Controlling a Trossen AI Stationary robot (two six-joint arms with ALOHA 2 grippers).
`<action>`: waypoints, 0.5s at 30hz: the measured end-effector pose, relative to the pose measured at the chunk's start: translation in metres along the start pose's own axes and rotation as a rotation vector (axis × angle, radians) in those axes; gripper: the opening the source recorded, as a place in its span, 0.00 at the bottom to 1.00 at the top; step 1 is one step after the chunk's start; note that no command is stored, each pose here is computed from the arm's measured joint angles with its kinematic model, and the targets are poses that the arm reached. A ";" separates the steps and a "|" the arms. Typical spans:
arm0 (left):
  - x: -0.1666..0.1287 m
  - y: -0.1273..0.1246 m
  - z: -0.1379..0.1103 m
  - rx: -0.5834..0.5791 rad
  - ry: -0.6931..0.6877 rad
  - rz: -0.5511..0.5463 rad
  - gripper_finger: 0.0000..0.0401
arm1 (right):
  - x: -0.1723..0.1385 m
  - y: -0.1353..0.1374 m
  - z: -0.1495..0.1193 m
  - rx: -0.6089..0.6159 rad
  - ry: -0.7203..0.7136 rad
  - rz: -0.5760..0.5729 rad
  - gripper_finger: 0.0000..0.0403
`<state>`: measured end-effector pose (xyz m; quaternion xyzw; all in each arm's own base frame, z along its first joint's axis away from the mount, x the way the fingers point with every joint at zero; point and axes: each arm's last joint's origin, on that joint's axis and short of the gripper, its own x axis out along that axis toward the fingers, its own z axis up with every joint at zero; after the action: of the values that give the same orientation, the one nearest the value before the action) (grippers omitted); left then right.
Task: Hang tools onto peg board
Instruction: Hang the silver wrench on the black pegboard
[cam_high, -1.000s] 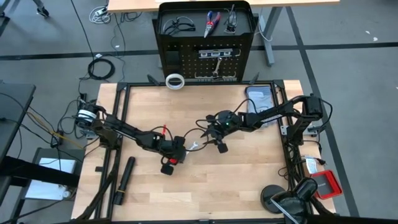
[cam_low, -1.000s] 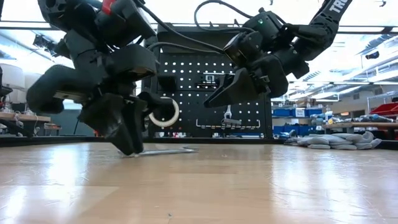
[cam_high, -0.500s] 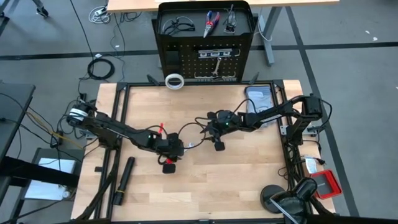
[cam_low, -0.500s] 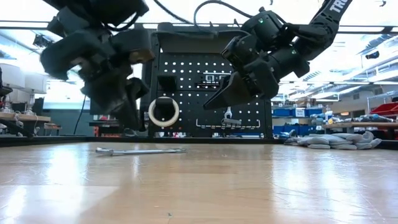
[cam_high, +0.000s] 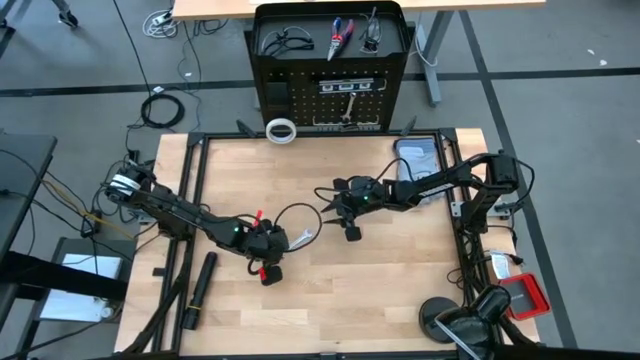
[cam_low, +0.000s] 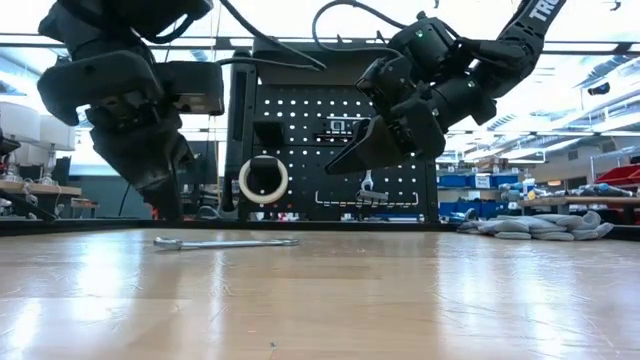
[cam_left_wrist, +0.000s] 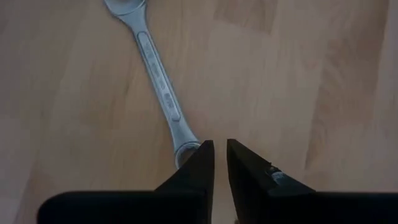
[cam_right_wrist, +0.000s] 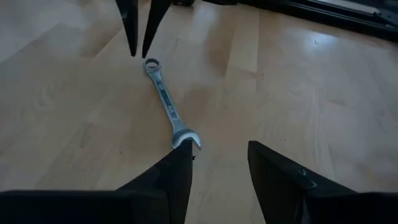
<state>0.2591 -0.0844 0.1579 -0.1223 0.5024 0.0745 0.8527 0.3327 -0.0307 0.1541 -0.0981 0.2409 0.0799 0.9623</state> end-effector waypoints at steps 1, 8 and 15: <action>0.001 0.001 -0.001 -0.009 0.001 0.001 0.11 | 0.000 0.001 0.000 -0.006 -0.001 0.003 0.40; 0.010 0.010 -0.017 -0.030 0.028 0.018 0.08 | 0.002 0.011 0.003 -0.025 -0.008 0.030 0.40; 0.016 0.013 -0.023 0.027 -0.045 -0.009 0.08 | 0.002 0.013 0.004 -0.025 -0.008 0.035 0.41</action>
<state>0.2446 -0.0785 0.1316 -0.1111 0.4835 0.0666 0.8657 0.3337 -0.0175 0.1543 -0.1054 0.2377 0.0999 0.9604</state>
